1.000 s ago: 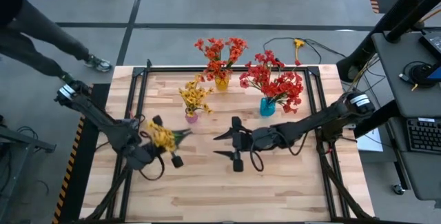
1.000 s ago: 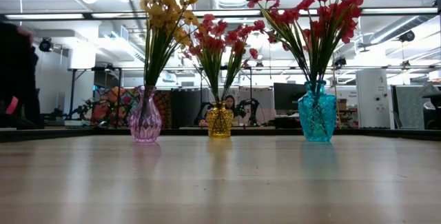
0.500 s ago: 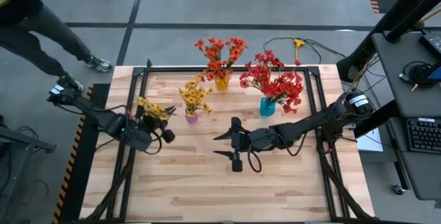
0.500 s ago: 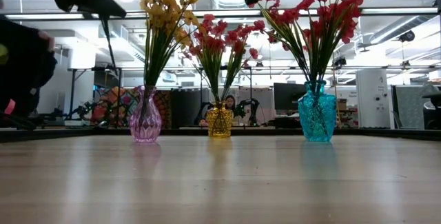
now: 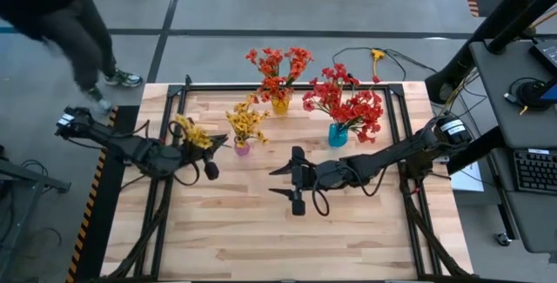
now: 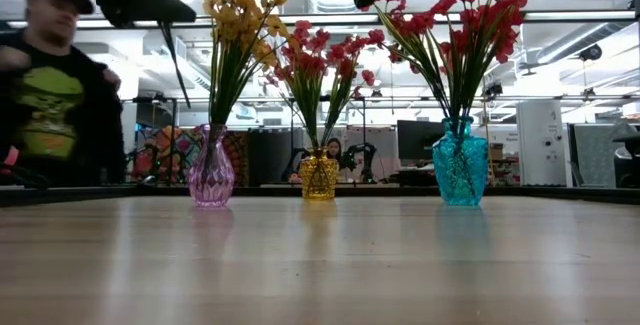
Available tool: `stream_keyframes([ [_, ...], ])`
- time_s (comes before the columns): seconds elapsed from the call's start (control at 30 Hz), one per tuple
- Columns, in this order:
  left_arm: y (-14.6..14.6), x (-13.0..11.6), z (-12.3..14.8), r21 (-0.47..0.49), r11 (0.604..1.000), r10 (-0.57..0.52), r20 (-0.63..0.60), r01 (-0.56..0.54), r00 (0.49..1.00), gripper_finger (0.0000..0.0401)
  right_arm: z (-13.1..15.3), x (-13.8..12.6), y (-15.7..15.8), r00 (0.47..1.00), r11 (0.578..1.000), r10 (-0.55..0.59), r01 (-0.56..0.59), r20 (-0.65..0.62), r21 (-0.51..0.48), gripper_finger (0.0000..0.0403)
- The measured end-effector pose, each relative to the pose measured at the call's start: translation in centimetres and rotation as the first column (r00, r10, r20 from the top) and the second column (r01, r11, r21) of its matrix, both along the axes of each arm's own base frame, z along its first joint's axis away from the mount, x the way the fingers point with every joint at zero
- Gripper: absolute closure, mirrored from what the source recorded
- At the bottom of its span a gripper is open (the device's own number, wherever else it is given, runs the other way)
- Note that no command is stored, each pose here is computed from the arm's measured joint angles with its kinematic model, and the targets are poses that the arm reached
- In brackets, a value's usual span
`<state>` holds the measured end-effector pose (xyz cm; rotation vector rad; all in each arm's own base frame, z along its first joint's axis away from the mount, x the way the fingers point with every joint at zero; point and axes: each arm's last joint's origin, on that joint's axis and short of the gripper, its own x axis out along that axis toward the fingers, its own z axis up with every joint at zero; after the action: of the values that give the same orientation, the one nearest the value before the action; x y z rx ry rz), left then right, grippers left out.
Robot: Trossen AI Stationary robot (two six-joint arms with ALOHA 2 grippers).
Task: Sort flowers into vase by color
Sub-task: Put the yellow flower into the purple vase
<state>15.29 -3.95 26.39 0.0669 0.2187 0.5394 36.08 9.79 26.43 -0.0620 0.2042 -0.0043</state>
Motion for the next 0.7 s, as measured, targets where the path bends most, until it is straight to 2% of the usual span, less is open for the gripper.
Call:
stream_keyframes([
  [0.17,0.8,0.1,0.1,0.028,0.999,0.036,-0.013,-0.036,0.999,0.0393,0.0,0.0,0.0,1.0,1.0,0.0,0.0,-0.001,0.0,0.02],
  [0.33,1.2,0.6,0.3,0.039,0.999,-0.005,-0.011,0.006,1.0,0.0393,0.0,0.0,0.0,1.0,1.0,0.0,0.0,0.0,0.0,0.02],
  [0.47,1.9,0.9,0.3,0.058,0.998,0.009,-0.025,-0.007,1.0,0.0393,0.0,0.0,0.0,1.0,1.0,0.0,0.0,0.0,0.001,0.02],
  [0.6,2.6,1.2,0.3,0.051,0.997,-0.055,-0.04,0.057,0.998,0.0393,0.0,0.0,0.0,1.0,1.0,0.0,0.0,0.0,0.001,0.02],
  [0.7,3.0,1.4,0.2,0.084,0.993,-0.075,-0.073,0.081,0.994,0.0393,0.0,0.0,0.0,1.0,1.0,0.0,0.0,0.0,0.001,0.02],
])
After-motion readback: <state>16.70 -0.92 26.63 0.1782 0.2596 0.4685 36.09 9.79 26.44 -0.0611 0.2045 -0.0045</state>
